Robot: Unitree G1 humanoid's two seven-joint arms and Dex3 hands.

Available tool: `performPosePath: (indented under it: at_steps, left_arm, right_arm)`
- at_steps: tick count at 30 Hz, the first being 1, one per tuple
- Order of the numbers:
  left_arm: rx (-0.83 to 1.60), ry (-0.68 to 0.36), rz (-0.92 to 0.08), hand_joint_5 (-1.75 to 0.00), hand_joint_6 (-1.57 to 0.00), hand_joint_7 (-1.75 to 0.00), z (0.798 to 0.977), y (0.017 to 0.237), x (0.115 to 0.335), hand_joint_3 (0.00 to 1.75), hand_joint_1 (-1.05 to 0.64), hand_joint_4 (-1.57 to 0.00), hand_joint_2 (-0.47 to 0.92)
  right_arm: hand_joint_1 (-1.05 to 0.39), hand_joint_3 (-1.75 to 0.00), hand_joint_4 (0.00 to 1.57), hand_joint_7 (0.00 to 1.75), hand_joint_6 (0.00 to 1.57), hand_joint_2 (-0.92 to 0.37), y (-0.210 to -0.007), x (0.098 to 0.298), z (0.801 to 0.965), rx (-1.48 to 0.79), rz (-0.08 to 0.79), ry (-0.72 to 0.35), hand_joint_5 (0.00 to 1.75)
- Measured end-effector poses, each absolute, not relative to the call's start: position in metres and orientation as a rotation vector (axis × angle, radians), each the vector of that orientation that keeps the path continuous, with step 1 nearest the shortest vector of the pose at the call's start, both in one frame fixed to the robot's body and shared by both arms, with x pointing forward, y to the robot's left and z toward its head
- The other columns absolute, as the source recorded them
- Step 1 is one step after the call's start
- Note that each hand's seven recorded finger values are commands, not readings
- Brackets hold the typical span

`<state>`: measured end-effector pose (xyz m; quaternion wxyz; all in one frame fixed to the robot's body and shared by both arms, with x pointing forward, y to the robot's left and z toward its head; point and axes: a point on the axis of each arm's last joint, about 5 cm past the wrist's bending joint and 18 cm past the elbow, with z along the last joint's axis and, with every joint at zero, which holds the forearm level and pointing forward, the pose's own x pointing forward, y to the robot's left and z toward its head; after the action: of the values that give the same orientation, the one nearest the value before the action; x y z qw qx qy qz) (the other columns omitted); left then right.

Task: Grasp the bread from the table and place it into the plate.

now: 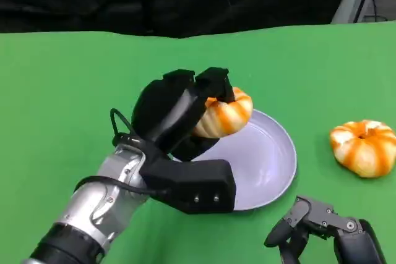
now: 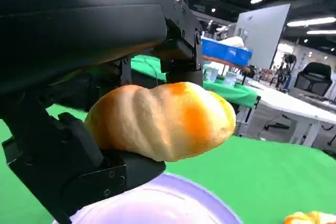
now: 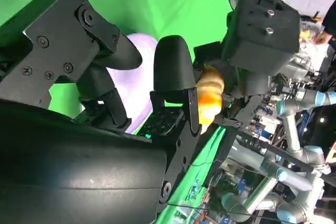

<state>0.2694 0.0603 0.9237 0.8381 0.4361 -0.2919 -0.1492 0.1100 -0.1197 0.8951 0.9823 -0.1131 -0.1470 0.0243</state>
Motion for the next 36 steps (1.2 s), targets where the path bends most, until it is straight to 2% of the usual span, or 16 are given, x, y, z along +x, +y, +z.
performPosePath:
  at_steps: [4, 5, 6, 7, 8, 9, 10, 11, 12, 13, 15, 17, 25, 32, 36]
  left_arm:
    - [0.925, -0.583, -0.368, -1.75, -0.72, -1.75, 0.914, 0.046, 0.267, 1.27, -0.14, -0.88, 0.30]
    - [0.931, -0.580, -0.382, -1.75, -0.71, -1.69, 0.913, 0.042, 0.267, 1.23, -0.14, -0.86, 0.32]
    - [0.939, -0.577, -0.393, -1.75, -0.73, -1.54, 0.912, 0.039, 0.267, 1.13, -0.15, -0.83, 0.37]
    - [0.940, -0.570, -0.399, -1.75, -0.75, -1.45, 0.911, 0.037, 0.267, 1.07, -0.15, -0.81, 0.40]
    - [0.944, -0.556, -0.407, -1.63, -0.72, -1.09, 0.911, 0.034, 0.267, 0.82, -0.17, -0.71, 0.52]
    - [0.954, -0.538, -0.422, -1.27, -0.69, -0.61, 0.912, 0.031, 0.267, 0.49, -0.21, -0.63, 0.71]
    - [0.972, -0.508, -0.446, -1.05, -0.68, -0.37, 0.914, 0.029, 0.268, 0.31, -0.23, -0.61, 0.80]
    - [0.991, -0.481, -0.466, -0.91, -0.68, -0.23, 0.915, 0.028, 0.269, 0.20, -0.24, -0.61, 0.86]
    - [1.010, -0.457, -0.487, -0.71, -0.52, -0.10, 0.915, 0.028, 0.270, 0.15, -0.35, -0.40, 0.90]
    - [1.030, -0.437, -0.505, -0.63, -0.45, -0.05, 0.916, 0.027, 0.270, 0.14, -0.41, -0.30, 0.91]
    - [1.071, -0.411, -0.536, -0.52, -0.31, -0.01, 0.917, 0.026, 0.271, 0.17, -0.55, -0.12, 0.92]
    - [1.110, -0.398, -0.554, -0.42, -0.23, 0.00, 0.920, 0.027, 0.272, 0.24, -0.67, -0.03, 0.92]
    - [1.225, -0.321, -0.623, -0.16, -0.12, 0.00, 0.927, 0.036, 0.276, 0.36, -0.85, 0.00, 0.92]
    - [1.220, -0.329, -0.650, -0.16, -0.13, -0.01, 0.942, 0.051, 0.275, 0.38, -0.86, 0.00, 0.92]
    - [1.075, -0.325, -0.624, -0.29, -0.27, -0.07, 0.948, 0.068, 0.266, 0.28, -0.61, -0.18, 0.92]
  right_arm:
    - [-0.05, -1.36, 0.81, 1.29, 0.84, -0.30, -0.120, 0.110, 0.896, -0.228, 0.050, -0.299, 1.64]
    - [-0.05, -1.35, 0.81, 1.29, 0.84, -0.30, -0.120, 0.110, 0.896, -0.228, 0.050, -0.298, 1.64]
    - [-0.05, -1.35, 0.81, 1.28, 0.84, -0.30, -0.119, 0.110, 0.896, -0.227, 0.051, -0.297, 1.64]
    - [-0.05, -1.35, 0.82, 1.28, 0.84, -0.30, -0.119, 0.110, 0.896, -0.227, 0.051, -0.297, 1.64]
    - [-0.05, -1.36, 0.82, 1.29, 0.84, -0.30, -0.119, 0.110, 0.896, -0.229, 0.051, -0.297, 1.64]
    - [-0.04, -1.37, 0.82, 1.29, 0.84, -0.29, -0.119, 0.110, 0.896, -0.229, 0.051, -0.297, 1.64]
    - [-0.04, -1.37, 0.82, 1.29, 0.85, -0.29, -0.119, 0.110, 0.896, -0.227, 0.052, -0.297, 1.64]
    - [-0.04, -1.37, 0.82, 1.29, 0.85, -0.29, -0.119, 0.110, 0.896, -0.225, 0.052, -0.296, 1.64]
    - [-0.04, -1.38, 0.82, 1.29, 0.85, -0.28, -0.118, 0.110, 0.896, -0.223, 0.053, -0.295, 1.65]
    - [-0.04, -1.38, 0.82, 1.29, 0.85, -0.28, -0.118, 0.110, 0.896, -0.221, 0.054, -0.293, 1.65]
    - [-0.05, -1.37, 0.82, 1.29, 0.84, -0.28, -0.117, 0.110, 0.896, -0.219, 0.056, -0.292, 1.66]
    - [-0.06, -1.37, 0.81, 1.28, 0.84, -0.28, -0.117, 0.110, 0.896, -0.220, 0.057, -0.291, 1.66]
    - [-0.07, -1.36, 0.82, 1.29, 0.84, -0.30, -0.117, 0.111, 0.896, -0.220, 0.059, -0.290, 1.69]
    - [-0.07, -1.35, 0.80, 1.29, 0.84, -0.30, -0.117, 0.111, 0.896, -0.224, 0.058, -0.291, 1.65]
    - [-0.07, -1.35, 0.81, 1.29, 0.84, -0.30, -0.117, 0.111, 0.897, -0.225, 0.058, -0.294, 1.64]
